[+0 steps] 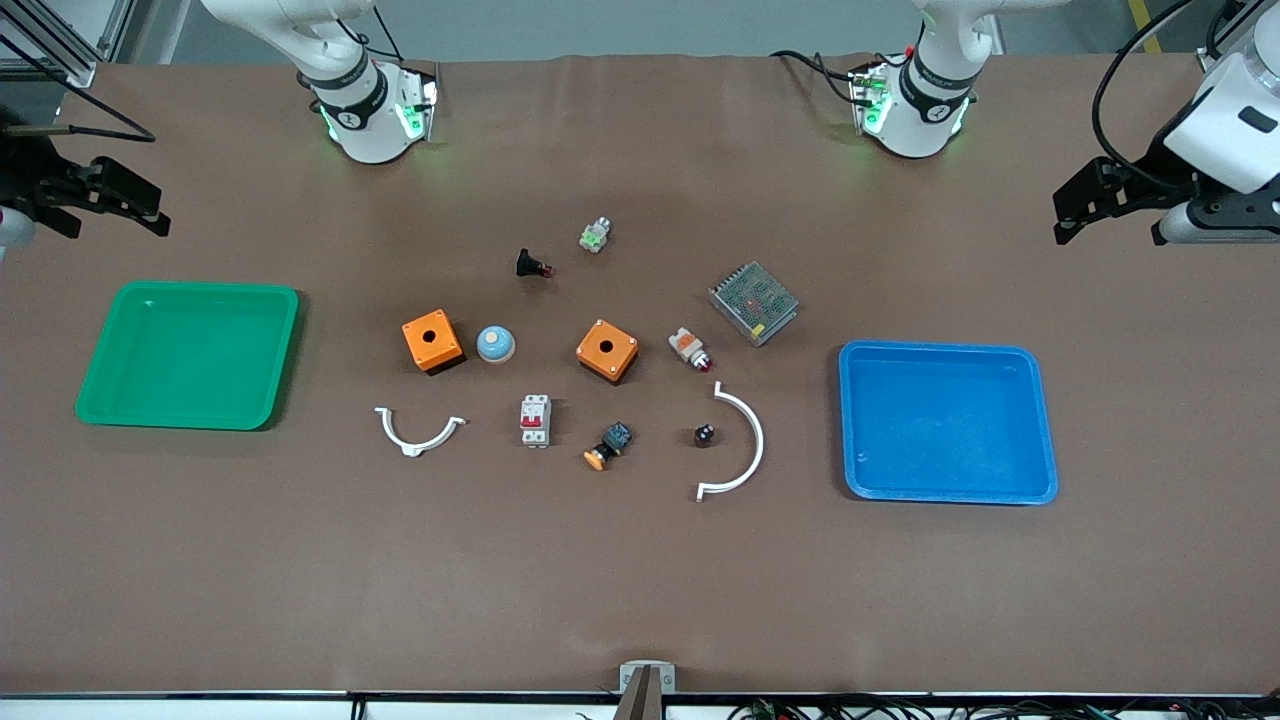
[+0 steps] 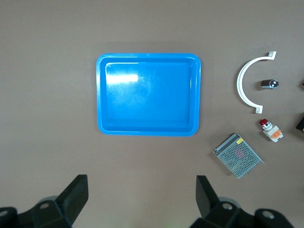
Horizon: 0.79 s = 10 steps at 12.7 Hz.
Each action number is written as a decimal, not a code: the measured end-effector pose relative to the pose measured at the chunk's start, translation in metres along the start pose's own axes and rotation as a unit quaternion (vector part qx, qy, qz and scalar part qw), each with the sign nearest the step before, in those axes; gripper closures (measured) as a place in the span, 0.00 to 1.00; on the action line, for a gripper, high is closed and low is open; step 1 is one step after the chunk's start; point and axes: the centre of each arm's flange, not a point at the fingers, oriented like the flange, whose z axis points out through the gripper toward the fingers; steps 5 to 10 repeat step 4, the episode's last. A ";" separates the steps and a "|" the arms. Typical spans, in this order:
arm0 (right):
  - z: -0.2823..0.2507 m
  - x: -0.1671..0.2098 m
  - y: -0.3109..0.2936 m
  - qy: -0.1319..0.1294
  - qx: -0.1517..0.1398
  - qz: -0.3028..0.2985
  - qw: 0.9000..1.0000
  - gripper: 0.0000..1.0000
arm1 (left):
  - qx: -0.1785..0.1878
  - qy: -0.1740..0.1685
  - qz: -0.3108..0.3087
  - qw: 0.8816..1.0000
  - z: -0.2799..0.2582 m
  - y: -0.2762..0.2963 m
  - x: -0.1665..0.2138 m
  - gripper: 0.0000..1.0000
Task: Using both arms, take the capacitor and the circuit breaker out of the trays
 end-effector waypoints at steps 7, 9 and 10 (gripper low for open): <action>0.007 -0.001 0.000 -0.005 -0.001 0.000 1.000 0.00 | 0.000 -0.001 0.000 1.000 0.001 0.000 0.000 0.00; 0.007 -0.001 0.000 -0.005 -0.001 0.000 1.000 0.00 | 0.000 -0.001 0.000 1.000 0.001 0.000 0.000 0.00; 0.007 -0.001 0.000 -0.005 -0.001 0.000 1.000 0.00 | 0.000 -0.001 0.000 1.000 0.001 0.000 0.000 0.00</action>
